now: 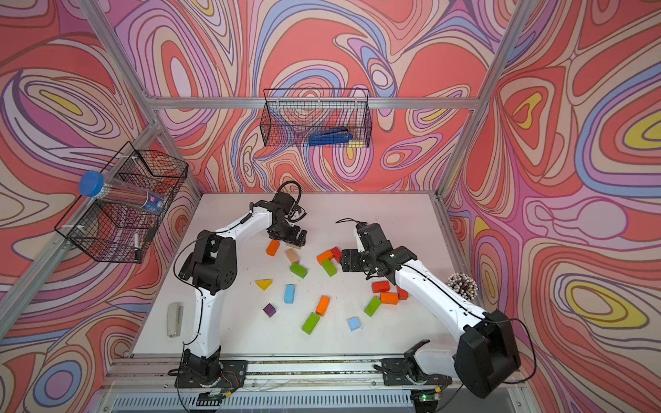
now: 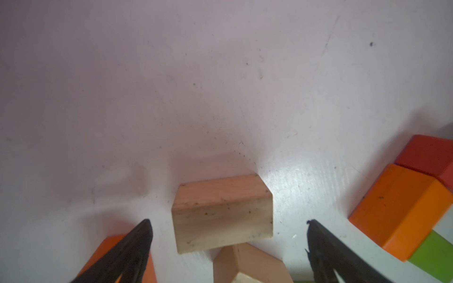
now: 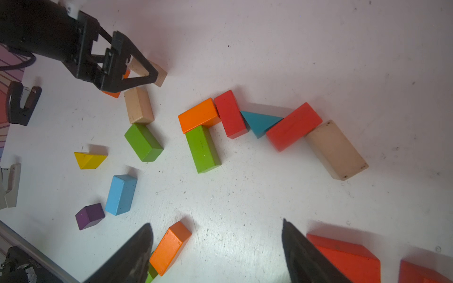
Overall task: Assemble a heart with building blocks
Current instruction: Pick up the building block from the center of the board, then place the building block at the center of the board.
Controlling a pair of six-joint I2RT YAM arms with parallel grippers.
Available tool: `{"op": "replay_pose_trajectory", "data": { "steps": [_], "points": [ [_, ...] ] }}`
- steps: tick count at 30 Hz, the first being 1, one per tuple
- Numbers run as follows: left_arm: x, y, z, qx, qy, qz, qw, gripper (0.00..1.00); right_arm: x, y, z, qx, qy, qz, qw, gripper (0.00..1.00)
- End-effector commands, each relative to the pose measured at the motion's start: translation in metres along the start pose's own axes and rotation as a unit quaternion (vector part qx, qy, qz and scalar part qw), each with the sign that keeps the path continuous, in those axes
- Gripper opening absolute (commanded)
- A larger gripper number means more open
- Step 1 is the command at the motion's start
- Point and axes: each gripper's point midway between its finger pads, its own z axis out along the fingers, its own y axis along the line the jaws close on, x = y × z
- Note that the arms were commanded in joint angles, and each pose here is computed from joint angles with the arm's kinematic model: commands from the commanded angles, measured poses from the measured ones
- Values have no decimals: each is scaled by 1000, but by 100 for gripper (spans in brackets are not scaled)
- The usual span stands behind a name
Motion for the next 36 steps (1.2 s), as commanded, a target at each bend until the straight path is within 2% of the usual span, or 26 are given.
{"op": "replay_pose_trajectory", "data": {
  "steps": [1,12,17,21,28,31,36],
  "points": [
    [0,2,9,-19,7,13,1000,90,0,-2,-4,5,-9,-6,1000,83],
    [-6,-1,11,-37,-14,1,999,55,1,-4,-5,7,-9,-5,1000,83],
    [-1,-17,-9,-47,-17,20,999,47,1,-4,-11,8,-16,2,1000,83],
    [12,-56,-40,-35,-27,55,998,47,8,-5,-11,1,-17,31,999,83],
    [52,-158,-76,27,-25,132,991,48,26,-30,-30,57,-17,106,993,83],
    [67,-199,-78,54,-25,173,983,50,38,-46,-37,90,-2,139,986,83],
    [80,-238,-61,73,-10,205,976,50,55,-75,-54,150,6,187,971,77]
  ]
}}
